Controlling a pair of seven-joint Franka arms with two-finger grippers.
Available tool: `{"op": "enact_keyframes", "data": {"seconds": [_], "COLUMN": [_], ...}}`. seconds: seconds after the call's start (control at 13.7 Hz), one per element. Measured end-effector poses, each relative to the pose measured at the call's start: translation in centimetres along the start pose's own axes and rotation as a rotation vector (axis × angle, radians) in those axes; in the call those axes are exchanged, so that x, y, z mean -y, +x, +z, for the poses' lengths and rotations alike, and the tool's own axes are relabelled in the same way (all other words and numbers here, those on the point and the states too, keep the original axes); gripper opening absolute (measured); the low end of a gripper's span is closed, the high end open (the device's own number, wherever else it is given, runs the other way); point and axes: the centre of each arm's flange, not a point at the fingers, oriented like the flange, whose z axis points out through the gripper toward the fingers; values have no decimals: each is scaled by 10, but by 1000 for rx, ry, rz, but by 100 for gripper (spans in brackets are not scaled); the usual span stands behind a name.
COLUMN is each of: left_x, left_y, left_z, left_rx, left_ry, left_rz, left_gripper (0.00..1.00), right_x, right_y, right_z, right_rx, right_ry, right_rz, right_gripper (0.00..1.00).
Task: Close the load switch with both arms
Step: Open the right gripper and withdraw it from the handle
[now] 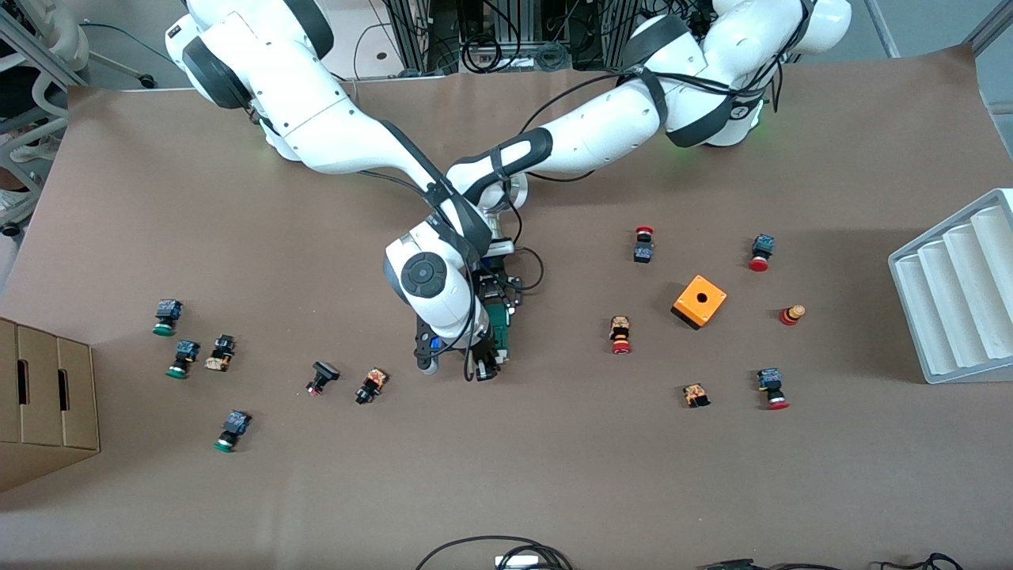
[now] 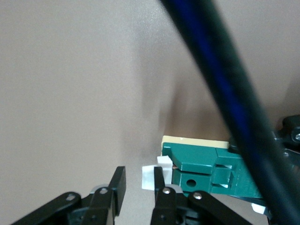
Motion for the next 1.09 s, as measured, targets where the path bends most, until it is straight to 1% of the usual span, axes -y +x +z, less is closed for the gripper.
{"op": "enact_keyframes", "data": {"seconds": [0.07, 0.29, 0.36, 0.44, 0.51, 0.58, 0.66, 0.73, 0.8, 0.95, 1.02, 1.09], "left_x": [0, 0, 0, 0, 0, 0, -1, -2, -2, -7, -8, -10], "left_y": [0, 0, 0, 0, 0, 0, 0, 1, 1, 6, 8, 10], "left_z": [0, 0, 0, 0, 0, 0, 0, -1, -2, -6, -7, -9], "left_rx": [0, 0, 0, 0, 0, 1, 2, 6, 10, 27, 33, 35], "left_ry": [0, 0, 0, 0, 0, 0, -2, -5, -1, 5, 10, 6], "left_rz": [0, 1, 1, 1, 1, 1, 0, -3, -5, -22, -26, -29], "left_gripper": [51, 51, 51, 51, 51, 52, 53, 59, 59, 71, 72, 79], "right_x": [2, 21, 30, 39, 45, 50, 52, 54, 56, 58, 58, 58], "right_y": [2, 19, 27, 36, 44, 50, 55, 62, 70, 89, 99, 110], "right_z": [-1, -17, -30, -48, -67, -87, -107, -126, -145, -188, -210, -234], "right_rx": [-1, -5, -10, -18, -25, -33, -40, -44, -40, -32, -30, -25], "right_ry": [2, 10, 4, -8, -25, -47, -71, -98, -126, -175, -198, -217], "right_rz": [3, 30, 28, 12, -10, -36, -66, -105, -149, -249, -302, -360], "right_gripper": [38, 67, 76, 87, 96, 100, 100, 100, 100, 100, 100, 100]}}
